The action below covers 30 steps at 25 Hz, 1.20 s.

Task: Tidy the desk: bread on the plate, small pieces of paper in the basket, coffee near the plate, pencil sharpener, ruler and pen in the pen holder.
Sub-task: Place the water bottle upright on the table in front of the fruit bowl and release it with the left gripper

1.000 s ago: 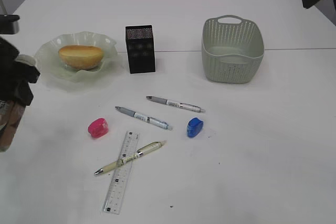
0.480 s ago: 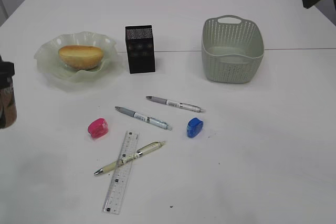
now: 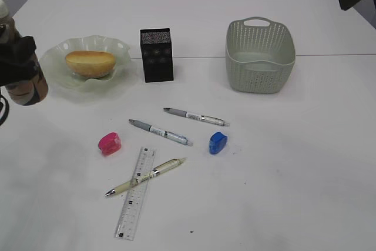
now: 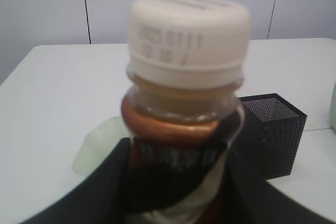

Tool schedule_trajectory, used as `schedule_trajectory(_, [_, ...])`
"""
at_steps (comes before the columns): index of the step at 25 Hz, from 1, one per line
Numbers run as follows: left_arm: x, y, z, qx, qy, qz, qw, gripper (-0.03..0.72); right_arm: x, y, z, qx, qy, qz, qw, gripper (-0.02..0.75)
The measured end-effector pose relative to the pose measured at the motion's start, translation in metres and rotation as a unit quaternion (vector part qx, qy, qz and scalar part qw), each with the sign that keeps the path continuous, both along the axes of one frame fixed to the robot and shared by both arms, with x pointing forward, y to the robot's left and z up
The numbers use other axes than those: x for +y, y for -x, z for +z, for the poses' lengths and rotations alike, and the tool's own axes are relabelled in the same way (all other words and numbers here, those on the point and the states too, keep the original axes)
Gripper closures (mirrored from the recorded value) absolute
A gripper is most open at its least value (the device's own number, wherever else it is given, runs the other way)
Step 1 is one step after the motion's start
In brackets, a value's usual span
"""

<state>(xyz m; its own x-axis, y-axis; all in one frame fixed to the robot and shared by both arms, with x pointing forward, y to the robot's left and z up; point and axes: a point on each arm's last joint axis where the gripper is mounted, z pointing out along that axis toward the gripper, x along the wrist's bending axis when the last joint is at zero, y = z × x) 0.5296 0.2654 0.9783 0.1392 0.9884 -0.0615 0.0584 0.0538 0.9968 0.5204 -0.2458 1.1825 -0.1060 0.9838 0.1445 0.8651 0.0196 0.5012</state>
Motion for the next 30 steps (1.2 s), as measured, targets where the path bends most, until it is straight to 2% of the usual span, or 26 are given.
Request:
schedule_trajectory(3, [-0.001, -0.008, -0.018, -0.013, 0.003, -0.001, 1.000, 0.380, -0.001, 0.000, 0.000, -0.001, 0.006, 0.002, 1.000, 0.347])
schedule_trajectory(9, [-0.002, -0.021, -0.060, 0.041, 0.000, 0.005, 0.999, 0.380, -0.001, 0.000, 0.000, -0.003, 0.012, 0.006, 1.000, 0.347])
schedule_trajectory(19, [-0.005, -0.058, -0.083, 0.043, 0.001, 0.008, 0.999, 0.380, -0.002, 0.000, 0.000, -0.004, 0.016, 0.010, 1.000, 0.347])
schedule_trajectory(26, [-0.004, -0.059, -0.104, 0.071, 0.001, 0.016, 0.997, 0.380, -0.002, 0.000, 0.000, -0.004, 0.017, 0.010, 1.000, 0.347])
schedule_trajectory(30, [-0.003, -0.060, -0.105, 0.071, 0.002, 0.019, 0.997, 0.380, -0.002, 0.000, 0.000, -0.004, 0.017, 0.010, 1.000, 0.347])
